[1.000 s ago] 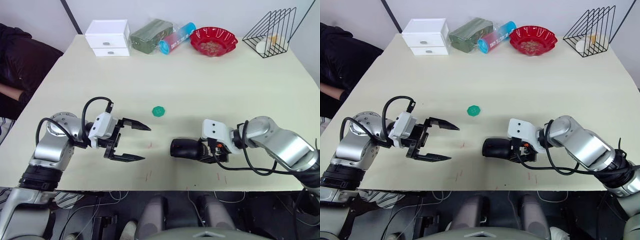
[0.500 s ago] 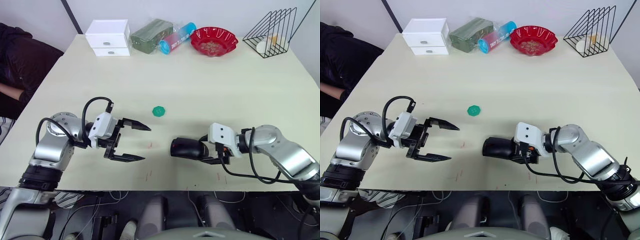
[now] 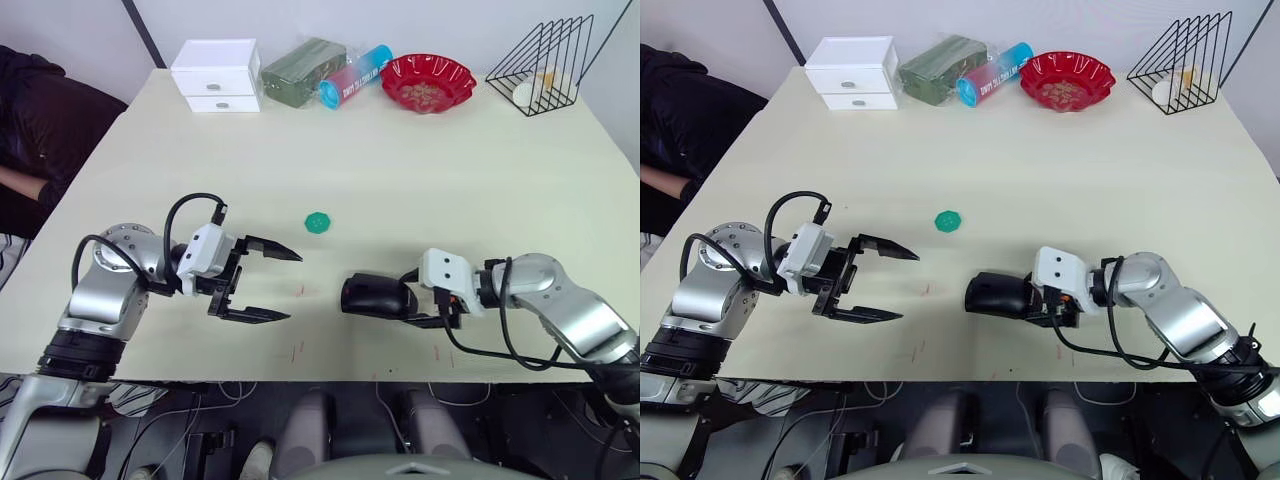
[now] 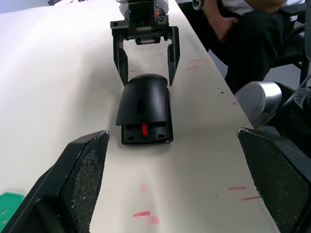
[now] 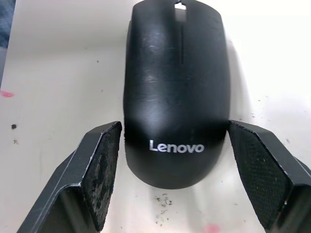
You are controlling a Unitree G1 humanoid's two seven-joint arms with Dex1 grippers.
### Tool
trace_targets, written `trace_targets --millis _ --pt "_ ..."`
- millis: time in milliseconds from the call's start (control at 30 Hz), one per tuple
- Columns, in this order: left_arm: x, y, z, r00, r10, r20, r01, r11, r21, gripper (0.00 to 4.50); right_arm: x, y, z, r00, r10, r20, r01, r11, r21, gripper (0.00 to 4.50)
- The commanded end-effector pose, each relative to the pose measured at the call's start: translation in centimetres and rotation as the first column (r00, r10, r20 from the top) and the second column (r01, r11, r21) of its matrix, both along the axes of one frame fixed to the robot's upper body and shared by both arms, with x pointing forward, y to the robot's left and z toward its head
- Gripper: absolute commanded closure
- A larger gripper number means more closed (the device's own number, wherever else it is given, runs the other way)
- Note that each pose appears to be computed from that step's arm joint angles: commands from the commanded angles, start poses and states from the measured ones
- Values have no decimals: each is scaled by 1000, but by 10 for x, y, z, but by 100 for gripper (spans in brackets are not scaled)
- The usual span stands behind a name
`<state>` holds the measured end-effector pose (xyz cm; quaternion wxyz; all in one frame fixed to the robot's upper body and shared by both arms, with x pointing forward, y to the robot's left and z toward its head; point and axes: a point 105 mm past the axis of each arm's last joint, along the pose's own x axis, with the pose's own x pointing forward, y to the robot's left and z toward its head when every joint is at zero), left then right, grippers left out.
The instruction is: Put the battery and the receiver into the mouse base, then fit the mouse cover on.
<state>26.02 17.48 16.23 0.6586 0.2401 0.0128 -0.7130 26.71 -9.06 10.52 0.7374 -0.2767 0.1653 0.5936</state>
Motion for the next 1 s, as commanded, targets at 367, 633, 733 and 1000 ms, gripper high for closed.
trace_targets --millis 367,633,733,1000 --pt "-3 0 6 999 -47 21 46 999 11 0 0 1 7 1000 2 16 -3 999 49 90" --pt "-3 1 6 999 -44 20 44 999 11 0 0 -1 7 1000 0 14 0 999 48 213" --pt "-3 1 5 999 -44 20 44 999 10 0 -1 -1 10 1000 4 20 -5 999 50 213" --pt "-2 1 5 999 -43 21 42 999 12 0 -2 3 28 999 10 46 -9 1000 -9 213"
